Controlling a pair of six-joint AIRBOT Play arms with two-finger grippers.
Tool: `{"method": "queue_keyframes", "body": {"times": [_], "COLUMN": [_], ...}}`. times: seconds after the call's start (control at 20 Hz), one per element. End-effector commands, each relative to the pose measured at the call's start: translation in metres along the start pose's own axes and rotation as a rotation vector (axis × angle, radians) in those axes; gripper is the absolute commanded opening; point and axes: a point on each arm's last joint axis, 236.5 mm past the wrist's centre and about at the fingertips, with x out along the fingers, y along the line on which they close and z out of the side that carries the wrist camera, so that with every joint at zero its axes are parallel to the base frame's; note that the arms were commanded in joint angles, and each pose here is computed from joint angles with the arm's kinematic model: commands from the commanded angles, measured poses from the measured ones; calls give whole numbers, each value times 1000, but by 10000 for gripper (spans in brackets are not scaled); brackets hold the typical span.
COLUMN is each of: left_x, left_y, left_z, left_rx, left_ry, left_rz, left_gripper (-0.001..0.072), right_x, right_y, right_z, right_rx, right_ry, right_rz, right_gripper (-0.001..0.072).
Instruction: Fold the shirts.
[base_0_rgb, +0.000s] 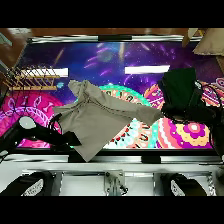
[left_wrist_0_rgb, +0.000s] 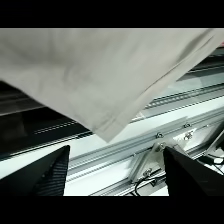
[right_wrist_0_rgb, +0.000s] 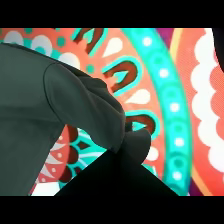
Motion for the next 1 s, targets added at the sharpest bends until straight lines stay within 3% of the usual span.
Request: {"method": "queue_keyframes", "body": {"times": [0.0,0.55,0.6,0.75,0.85,0.95], "left_x": [24,55,59,62,57,43], "left_y": [16,11,6,-8,-16,-44], "left_z": [-11,6,12,30,35,35], "left_rx": [-104,-168,-173,-198,-184,16], "left_ry": [-26,-85,-110,-191,-203,-182], "left_rz": [-31,-48,-60,-108,-128,-157], "left_gripper": [720,707,596,478,73,33], "right_x": [0,0,0,0,0,-1], "right_y": [0,0,0,0,4,9], "right_z": [-1,0,0,0,0,5], "right_rx": [-1,-1,0,1,11,19], "right_ry": [3,-1,0,0,2,-22], "right_rz": [-1,0,1,1,18,39], "right_gripper": [71,71,71,71,71,71]}}
